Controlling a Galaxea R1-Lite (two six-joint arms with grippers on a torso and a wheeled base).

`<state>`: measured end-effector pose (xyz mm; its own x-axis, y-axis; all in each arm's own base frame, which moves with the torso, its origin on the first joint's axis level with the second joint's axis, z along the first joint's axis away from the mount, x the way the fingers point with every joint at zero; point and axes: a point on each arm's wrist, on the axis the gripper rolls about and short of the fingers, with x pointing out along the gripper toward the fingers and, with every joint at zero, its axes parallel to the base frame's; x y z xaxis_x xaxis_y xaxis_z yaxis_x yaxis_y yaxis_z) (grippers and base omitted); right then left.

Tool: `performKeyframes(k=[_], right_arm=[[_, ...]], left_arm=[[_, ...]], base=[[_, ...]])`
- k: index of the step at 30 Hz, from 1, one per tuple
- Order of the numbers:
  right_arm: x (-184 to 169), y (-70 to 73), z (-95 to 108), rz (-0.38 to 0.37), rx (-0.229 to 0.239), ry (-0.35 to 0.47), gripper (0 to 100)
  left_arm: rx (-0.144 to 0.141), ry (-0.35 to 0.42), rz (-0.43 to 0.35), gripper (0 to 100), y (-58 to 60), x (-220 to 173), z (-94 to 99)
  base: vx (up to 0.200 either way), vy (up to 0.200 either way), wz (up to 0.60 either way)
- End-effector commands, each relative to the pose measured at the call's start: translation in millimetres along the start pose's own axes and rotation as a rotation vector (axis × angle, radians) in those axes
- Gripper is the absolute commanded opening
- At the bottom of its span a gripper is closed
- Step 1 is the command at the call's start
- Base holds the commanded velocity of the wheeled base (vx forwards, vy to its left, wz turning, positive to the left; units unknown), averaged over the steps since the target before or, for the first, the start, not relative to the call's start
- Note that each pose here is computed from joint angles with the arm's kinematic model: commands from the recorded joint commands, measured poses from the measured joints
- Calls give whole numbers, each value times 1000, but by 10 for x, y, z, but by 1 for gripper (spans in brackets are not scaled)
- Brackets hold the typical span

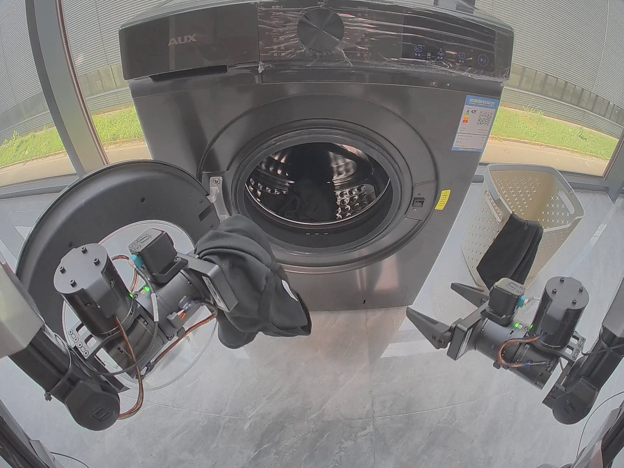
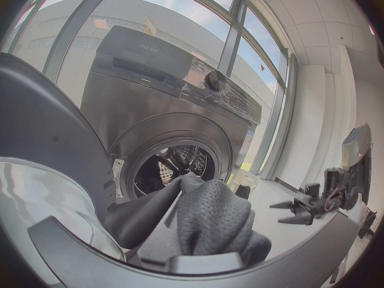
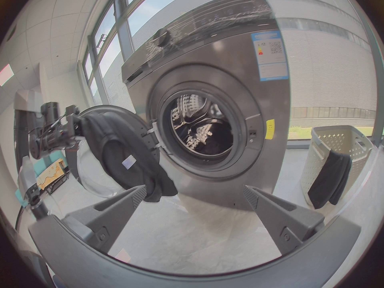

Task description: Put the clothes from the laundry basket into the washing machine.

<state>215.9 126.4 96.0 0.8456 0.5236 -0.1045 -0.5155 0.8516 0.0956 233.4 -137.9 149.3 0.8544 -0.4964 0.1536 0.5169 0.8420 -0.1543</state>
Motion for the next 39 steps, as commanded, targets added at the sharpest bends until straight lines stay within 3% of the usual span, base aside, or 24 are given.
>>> performKeyframes(k=[1,6,12,18,24,33,39], right_arm=[[18,-92,82,-32,3,-39,100],[19,-68,103,-28,4,-49,100],[22,-57,105,-25,6,-51,100],[23,-30,103,-14,5,-50,100],[22,8,96,-1,5,-47,100],[21,15,82,3,5,-40,100],[20,29,68,9,5,-33,100]], left_arm=[[19,5,-17,0,-49,-108,19],[21,0,-24,0,-49,-101,32],[48,34,-14,0,-48,-82,-62],[47,44,-19,0,-43,-98,-78],[51,62,-15,0,-35,-72,-133],[50,71,-17,0,-44,-81,-153],[52,84,-12,0,-41,-69,-192]], base=[[0,0,0],[120,0,0],[100,0,0],[0,0,0],[200,0,0],[0,0,0],[200,0,0]])
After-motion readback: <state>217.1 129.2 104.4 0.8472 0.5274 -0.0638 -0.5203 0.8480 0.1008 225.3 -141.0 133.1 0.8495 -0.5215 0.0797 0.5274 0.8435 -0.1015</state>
